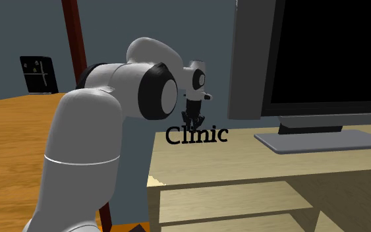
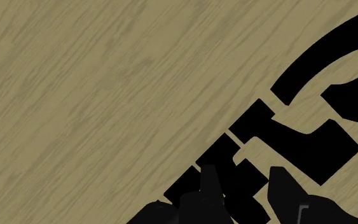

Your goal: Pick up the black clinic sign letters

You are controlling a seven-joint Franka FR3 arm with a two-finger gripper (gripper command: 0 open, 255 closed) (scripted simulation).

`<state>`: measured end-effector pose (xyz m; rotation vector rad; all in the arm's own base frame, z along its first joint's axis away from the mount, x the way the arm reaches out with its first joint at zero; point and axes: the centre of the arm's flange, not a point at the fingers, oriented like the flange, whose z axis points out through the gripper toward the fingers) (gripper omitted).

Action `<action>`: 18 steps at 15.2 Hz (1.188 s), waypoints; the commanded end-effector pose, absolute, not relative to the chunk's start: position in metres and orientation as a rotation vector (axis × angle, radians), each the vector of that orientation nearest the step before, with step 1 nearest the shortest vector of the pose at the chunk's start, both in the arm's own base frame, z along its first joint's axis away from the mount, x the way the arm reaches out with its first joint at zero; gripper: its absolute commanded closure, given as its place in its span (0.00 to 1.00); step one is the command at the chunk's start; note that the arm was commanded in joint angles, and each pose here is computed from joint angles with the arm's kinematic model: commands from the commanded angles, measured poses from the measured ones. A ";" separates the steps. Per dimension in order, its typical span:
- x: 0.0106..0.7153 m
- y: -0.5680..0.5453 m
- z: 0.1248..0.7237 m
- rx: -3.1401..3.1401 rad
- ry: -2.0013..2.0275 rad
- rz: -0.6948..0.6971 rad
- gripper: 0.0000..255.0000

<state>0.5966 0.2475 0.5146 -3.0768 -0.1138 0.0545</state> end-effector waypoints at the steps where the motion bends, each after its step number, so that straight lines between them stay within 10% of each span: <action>1: 0.596 0.248 0.514 -3.077 -0.115 0.057 1.00; 18: 0.597 0.248 0.588 -3.077 -0.115 0.057 1.00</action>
